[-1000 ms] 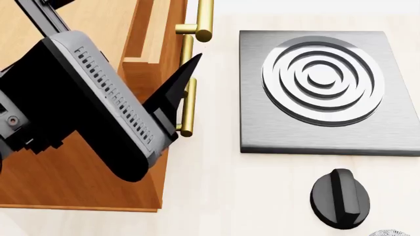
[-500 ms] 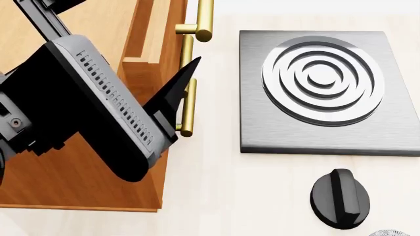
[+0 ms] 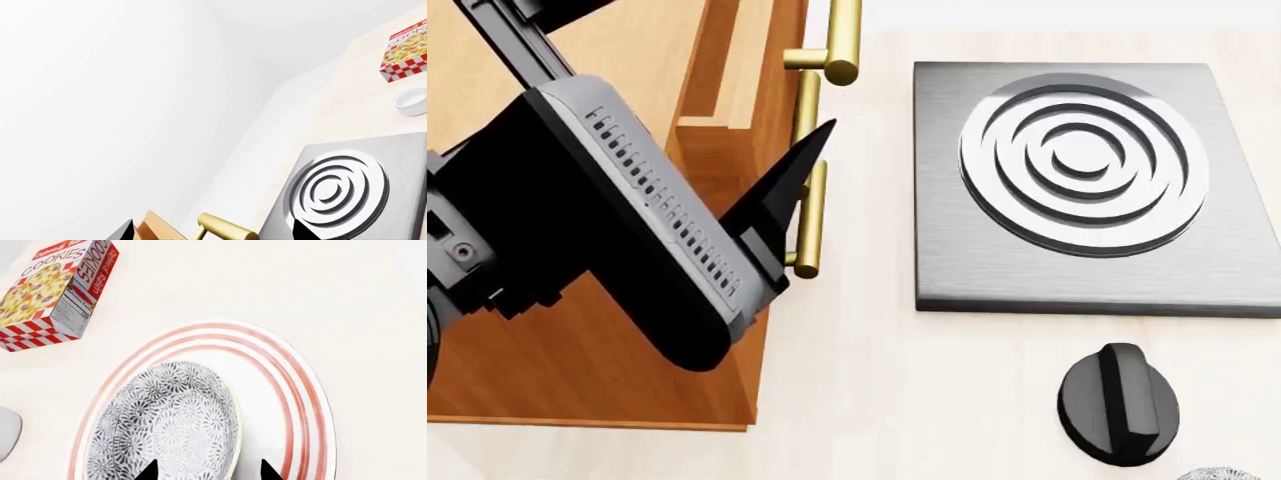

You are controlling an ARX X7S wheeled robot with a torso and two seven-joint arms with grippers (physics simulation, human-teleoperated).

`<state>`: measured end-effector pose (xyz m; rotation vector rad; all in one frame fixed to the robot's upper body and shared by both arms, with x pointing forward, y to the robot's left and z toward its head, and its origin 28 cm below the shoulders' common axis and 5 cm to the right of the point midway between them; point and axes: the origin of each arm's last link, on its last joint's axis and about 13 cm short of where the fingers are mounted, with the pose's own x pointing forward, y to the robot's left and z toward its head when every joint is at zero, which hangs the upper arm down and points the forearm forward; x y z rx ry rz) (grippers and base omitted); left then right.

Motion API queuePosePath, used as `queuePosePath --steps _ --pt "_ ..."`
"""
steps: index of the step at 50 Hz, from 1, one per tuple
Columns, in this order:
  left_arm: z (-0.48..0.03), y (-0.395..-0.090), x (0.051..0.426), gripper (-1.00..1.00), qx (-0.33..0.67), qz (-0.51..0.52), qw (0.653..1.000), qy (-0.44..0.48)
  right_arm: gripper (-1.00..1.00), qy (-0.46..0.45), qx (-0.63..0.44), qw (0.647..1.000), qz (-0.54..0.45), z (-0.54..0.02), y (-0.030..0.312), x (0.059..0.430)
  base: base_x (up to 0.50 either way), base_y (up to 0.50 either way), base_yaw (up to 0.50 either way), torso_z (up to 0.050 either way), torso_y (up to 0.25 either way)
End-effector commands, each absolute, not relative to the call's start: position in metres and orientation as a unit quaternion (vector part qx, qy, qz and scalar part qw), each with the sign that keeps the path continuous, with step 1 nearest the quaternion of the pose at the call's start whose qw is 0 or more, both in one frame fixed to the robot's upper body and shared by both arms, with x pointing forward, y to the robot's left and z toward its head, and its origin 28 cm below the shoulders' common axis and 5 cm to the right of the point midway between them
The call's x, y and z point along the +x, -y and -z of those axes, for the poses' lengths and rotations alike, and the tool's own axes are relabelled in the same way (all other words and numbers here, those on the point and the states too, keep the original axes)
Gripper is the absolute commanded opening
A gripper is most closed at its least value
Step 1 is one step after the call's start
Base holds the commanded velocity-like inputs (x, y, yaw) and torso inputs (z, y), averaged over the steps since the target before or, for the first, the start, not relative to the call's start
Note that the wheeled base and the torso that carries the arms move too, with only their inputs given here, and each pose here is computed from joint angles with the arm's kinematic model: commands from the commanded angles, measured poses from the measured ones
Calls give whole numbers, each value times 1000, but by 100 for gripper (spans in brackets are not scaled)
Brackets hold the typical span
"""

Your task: Pick the akita bowl on the wooden cabinet and place it on the plate.

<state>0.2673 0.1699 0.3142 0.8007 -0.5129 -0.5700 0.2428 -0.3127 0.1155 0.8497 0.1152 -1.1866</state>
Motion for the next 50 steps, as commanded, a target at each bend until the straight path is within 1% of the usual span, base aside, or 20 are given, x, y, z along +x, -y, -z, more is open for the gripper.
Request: queuePosePath --steps 1,20,31,41,50 --pt "-312 -170 268 100 380 271 851 241 100 -50 385 748 538 -116 312 243 0 0 0 0 0" --pt "-312 -171 268 100 379 269 852 241 100 -47 384 750 536 -118 314 241 0 0 0 0 0" --pt "-315 -172 266 100 380 266 852 244 100 -27 372 761 532 -140 315 232 0 0 0 0 0" --pt "-318 -172 265 100 380 264 852 246 100 -13 371 758 536 -151 321 221 0 0 0 0 0" --pt "-319 -172 264 100 380 263 852 247 100 5 362 765 532 -164 321 217 0 0 0 0 0"
